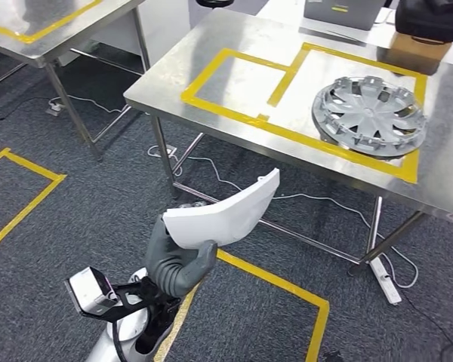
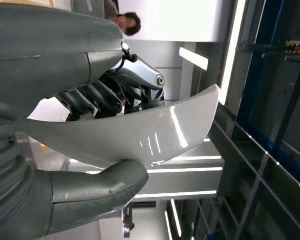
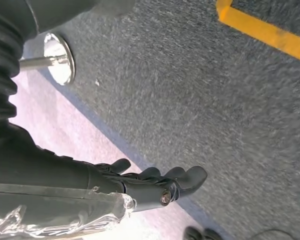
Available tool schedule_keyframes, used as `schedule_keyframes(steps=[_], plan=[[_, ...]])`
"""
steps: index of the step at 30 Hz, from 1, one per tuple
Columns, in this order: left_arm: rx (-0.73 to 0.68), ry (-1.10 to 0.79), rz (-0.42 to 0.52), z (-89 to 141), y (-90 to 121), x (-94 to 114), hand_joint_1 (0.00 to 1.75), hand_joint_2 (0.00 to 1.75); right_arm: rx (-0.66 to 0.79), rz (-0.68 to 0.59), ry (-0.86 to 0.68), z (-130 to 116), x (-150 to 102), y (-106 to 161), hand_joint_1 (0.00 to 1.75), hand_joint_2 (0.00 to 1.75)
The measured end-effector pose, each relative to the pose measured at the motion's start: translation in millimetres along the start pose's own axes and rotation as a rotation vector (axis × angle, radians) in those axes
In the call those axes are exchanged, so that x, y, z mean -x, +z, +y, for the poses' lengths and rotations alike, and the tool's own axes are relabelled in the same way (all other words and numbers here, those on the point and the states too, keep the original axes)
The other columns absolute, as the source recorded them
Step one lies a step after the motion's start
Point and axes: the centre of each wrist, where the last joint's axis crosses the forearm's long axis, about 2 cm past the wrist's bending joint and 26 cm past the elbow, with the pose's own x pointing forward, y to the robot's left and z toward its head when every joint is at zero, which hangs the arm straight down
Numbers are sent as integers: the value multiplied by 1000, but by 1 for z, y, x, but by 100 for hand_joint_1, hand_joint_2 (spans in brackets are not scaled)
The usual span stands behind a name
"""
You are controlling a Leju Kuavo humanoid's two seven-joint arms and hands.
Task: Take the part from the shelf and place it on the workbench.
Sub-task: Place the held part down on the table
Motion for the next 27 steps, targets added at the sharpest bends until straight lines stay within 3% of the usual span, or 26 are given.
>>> schedule_keyframes(steps=[27], plan=[[-23, 18, 0, 4, 1, 0, 175, 175, -4, -12, 21, 3, 1, 1, 0, 175]])
